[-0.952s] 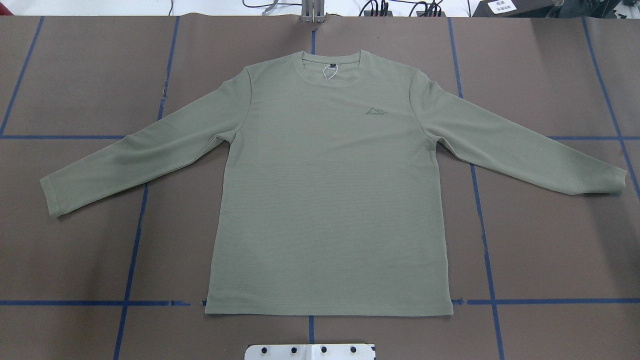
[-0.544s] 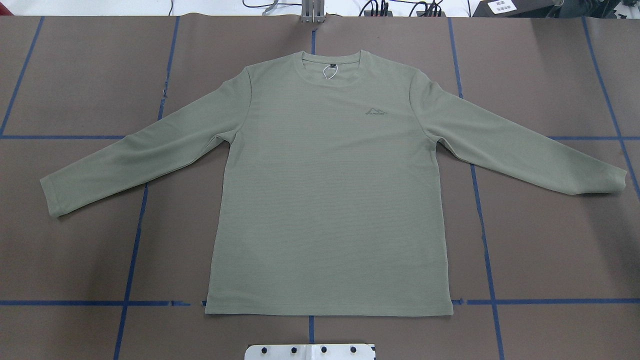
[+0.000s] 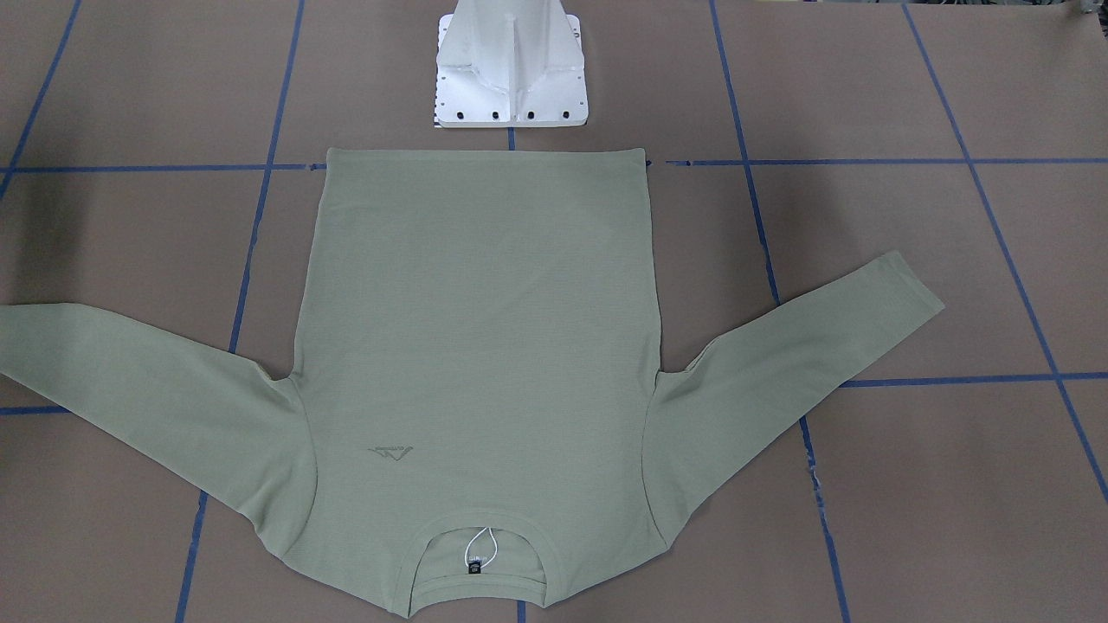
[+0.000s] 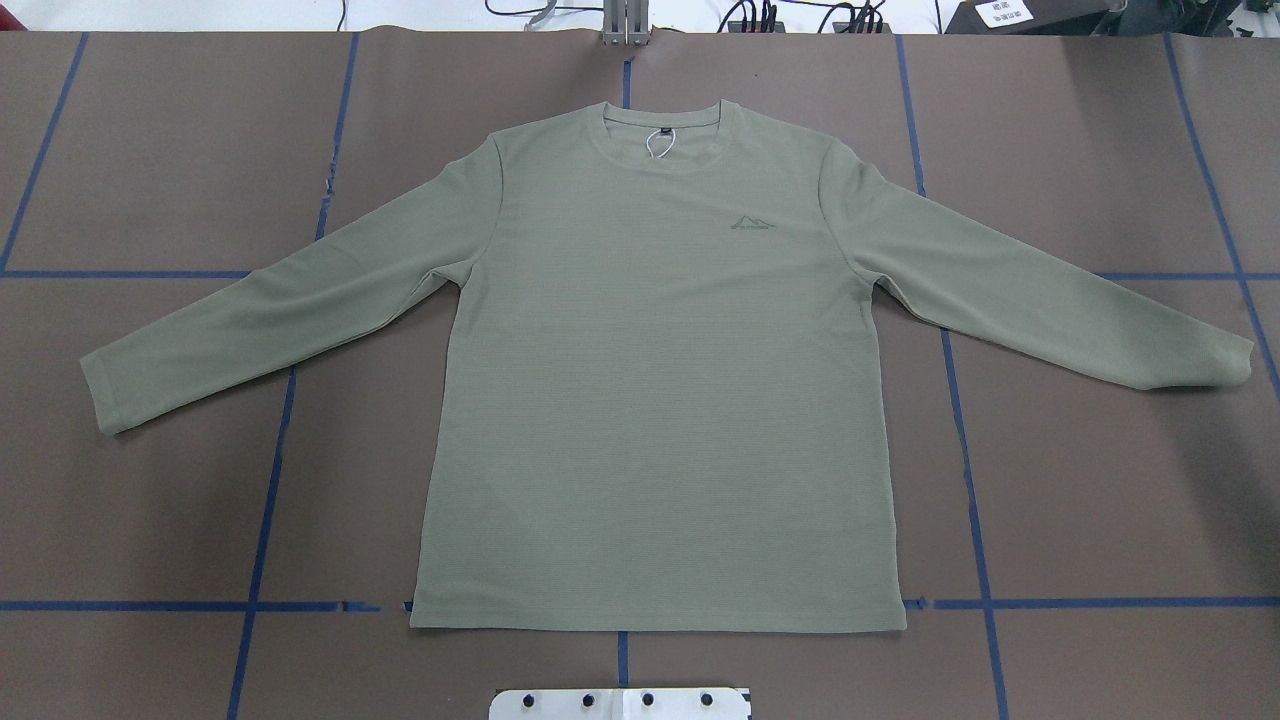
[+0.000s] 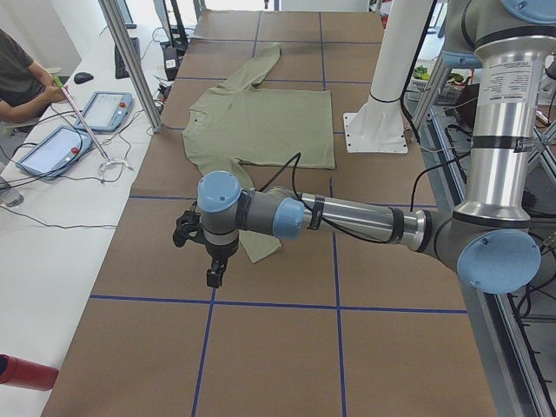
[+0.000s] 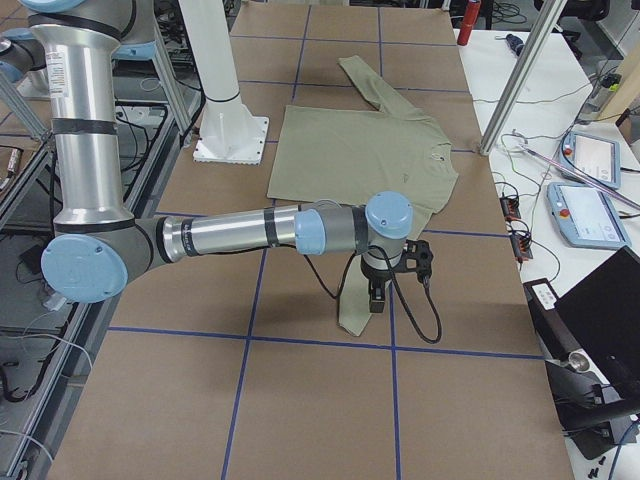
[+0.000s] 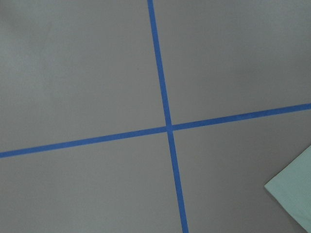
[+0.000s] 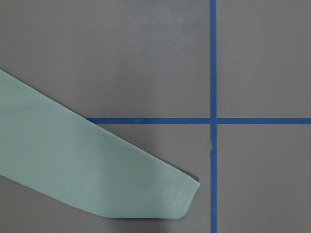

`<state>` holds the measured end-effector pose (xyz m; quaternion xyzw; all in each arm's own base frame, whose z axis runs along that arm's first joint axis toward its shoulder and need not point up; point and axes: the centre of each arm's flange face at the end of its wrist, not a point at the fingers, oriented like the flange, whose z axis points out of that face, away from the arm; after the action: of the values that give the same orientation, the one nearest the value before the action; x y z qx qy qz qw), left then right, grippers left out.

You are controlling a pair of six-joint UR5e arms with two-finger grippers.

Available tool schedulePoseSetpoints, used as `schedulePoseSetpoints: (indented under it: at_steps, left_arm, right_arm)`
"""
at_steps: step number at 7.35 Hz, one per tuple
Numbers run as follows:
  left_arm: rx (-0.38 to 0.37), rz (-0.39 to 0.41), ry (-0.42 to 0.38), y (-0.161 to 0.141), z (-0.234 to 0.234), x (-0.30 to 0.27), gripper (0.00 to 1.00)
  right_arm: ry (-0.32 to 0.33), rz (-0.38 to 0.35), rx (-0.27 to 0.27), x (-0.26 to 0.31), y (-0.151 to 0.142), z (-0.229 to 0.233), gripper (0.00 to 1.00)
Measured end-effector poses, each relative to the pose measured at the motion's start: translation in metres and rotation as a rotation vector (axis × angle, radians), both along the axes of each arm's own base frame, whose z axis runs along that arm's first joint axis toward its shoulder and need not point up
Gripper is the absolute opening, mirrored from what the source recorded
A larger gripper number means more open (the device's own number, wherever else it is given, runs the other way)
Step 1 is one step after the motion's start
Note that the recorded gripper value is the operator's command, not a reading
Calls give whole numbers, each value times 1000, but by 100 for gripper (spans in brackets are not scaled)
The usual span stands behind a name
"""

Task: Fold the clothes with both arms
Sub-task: 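Lower the right gripper toward the cuff of the sleeve nearest it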

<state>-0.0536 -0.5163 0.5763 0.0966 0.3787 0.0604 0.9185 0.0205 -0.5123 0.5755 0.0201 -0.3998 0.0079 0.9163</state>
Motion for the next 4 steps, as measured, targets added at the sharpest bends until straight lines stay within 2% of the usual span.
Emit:
schedulePoseSetpoints:
  at_steps: [2,4]
  left_arm:
    - [53,23,101,-4,-13,7,100]
    - [88,30,116,-4,-9,9,100]
  right_arm:
    - [-5,-34,51,-27,7,27,100]
    - [-16,-43,102,-38,20,68,100]
